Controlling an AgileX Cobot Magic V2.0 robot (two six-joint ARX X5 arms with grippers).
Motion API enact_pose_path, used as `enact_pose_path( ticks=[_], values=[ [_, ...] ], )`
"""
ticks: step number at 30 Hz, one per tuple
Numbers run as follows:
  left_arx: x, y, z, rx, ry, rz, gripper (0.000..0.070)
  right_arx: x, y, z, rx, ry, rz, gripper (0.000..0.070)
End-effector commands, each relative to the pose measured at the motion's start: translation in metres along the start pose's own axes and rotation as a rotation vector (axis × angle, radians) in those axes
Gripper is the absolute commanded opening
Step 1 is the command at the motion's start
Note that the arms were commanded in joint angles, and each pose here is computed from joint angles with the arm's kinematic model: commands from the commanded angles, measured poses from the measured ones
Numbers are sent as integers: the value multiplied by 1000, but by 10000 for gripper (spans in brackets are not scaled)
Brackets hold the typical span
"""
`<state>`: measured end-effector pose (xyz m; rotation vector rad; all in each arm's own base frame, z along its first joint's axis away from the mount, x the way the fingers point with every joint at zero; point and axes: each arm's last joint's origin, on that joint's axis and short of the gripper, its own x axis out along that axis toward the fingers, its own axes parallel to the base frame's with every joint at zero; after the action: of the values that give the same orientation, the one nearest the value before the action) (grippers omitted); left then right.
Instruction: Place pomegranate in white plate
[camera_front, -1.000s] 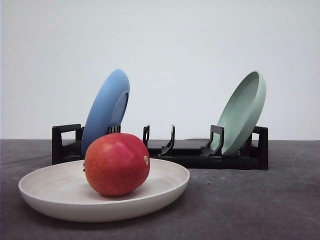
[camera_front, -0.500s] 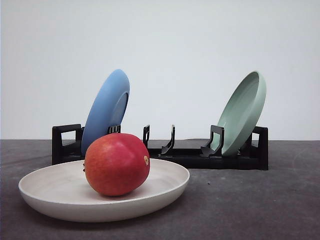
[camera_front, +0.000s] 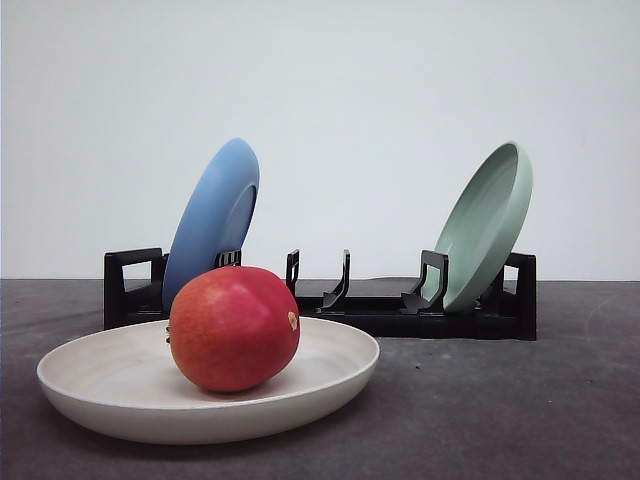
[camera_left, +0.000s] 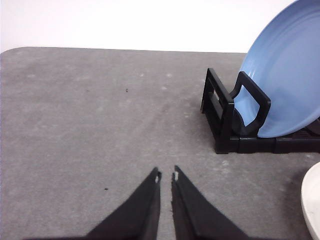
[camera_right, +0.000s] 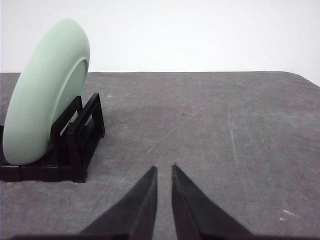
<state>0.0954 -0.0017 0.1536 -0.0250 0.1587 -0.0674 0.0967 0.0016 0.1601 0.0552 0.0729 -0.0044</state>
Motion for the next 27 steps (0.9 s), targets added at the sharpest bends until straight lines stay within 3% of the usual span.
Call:
enact_pose_path(
  ticks=[1,27],
  values=[
    [1,0,-2,4,-7,4,23,0,0,0,11,-6,-2,49],
    [1,0,-2,4,-7,4,22,0,0,0,11,-6,-2,49]
  ],
)
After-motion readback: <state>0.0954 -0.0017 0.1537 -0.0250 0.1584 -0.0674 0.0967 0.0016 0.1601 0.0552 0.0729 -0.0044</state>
